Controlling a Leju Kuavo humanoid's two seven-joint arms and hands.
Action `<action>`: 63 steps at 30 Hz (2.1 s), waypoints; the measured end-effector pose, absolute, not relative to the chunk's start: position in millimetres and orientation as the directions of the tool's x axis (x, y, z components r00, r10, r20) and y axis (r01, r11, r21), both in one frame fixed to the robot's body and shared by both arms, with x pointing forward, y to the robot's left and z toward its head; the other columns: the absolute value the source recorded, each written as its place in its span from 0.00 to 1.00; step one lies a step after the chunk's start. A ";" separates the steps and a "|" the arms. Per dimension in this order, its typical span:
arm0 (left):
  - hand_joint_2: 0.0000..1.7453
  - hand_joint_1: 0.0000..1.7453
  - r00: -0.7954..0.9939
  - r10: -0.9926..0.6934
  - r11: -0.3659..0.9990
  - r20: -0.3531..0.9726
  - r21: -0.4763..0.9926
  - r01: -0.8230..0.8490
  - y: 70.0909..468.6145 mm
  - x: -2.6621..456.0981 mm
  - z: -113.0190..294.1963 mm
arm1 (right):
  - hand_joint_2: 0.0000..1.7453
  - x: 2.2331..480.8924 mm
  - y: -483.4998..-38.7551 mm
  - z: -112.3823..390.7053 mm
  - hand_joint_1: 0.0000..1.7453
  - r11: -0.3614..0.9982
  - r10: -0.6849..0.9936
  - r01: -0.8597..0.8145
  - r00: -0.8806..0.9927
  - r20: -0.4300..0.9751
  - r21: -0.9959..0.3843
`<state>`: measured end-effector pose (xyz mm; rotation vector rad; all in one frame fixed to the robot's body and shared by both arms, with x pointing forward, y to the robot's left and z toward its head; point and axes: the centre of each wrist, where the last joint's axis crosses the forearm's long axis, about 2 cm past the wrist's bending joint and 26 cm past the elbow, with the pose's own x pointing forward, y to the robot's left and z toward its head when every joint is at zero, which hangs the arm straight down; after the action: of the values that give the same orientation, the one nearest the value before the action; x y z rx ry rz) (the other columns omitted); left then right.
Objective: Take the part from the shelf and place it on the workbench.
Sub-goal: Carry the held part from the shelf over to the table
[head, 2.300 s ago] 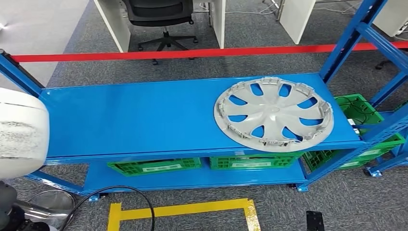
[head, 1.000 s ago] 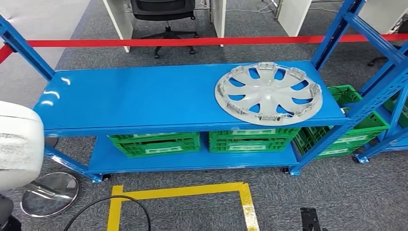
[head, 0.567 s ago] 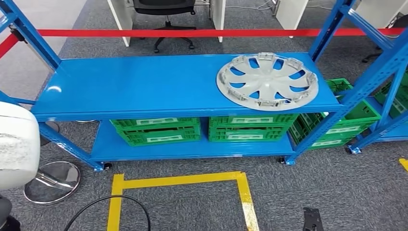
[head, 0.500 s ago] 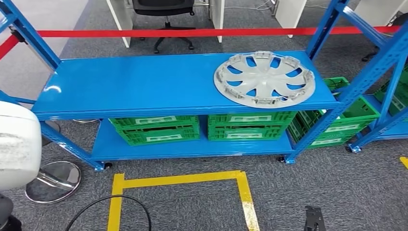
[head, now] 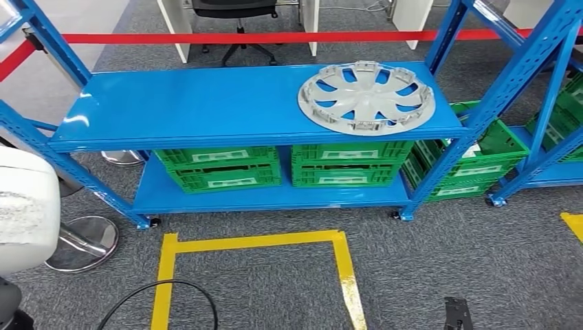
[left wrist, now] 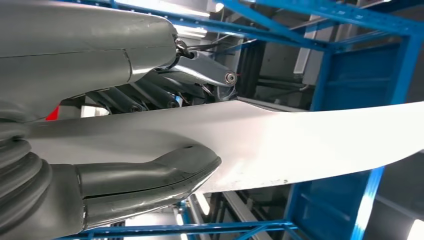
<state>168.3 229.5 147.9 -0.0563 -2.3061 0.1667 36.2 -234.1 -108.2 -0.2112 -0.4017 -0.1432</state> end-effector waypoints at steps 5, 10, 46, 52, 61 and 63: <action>1.00 1.00 -0.677 0.093 0.990 0.730 -0.143 -0.017 227.9 168.5 148.7 | 0.00 35.5 -237.6 -108.7 0.00 0.971 -0.094 0.173 0.911 0.401 -0.166; 1.00 1.00 -0.678 0.095 0.987 0.729 -0.156 -0.030 225.3 169.1 149.8 | 0.00 36.8 -241.2 -109.0 0.00 0.975 -0.072 0.151 0.911 0.406 -0.165; 1.00 1.00 -0.691 0.095 0.984 0.717 -0.174 -0.045 223.2 171.5 154.4 | 0.00 40.9 -241.5 -108.4 0.00 0.977 0.042 0.042 0.923 0.384 -0.208; 1.00 1.00 -0.691 0.093 0.984 0.717 -0.172 -0.047 223.8 171.2 154.1 | 0.00 40.2 -240.7 -108.4 0.00 0.977 0.048 0.037 0.923 0.383 -0.212; 1.00 1.00 -0.691 0.091 0.984 0.717 -0.173 -0.050 224.1 171.6 154.4 | 0.00 42.5 -240.7 -108.1 0.00 0.975 0.063 0.027 0.919 0.390 -0.220; 1.00 1.00 -0.690 0.090 0.984 0.718 -0.173 -0.051 224.4 171.1 154.1 | 0.00 43.7 -240.4 -107.9 0.00 0.975 0.066 0.024 0.918 0.392 -0.221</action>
<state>171.1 224.4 154.1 -0.0268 -2.3218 0.2282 43.7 -240.4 -107.9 -0.2242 -0.4088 0.0222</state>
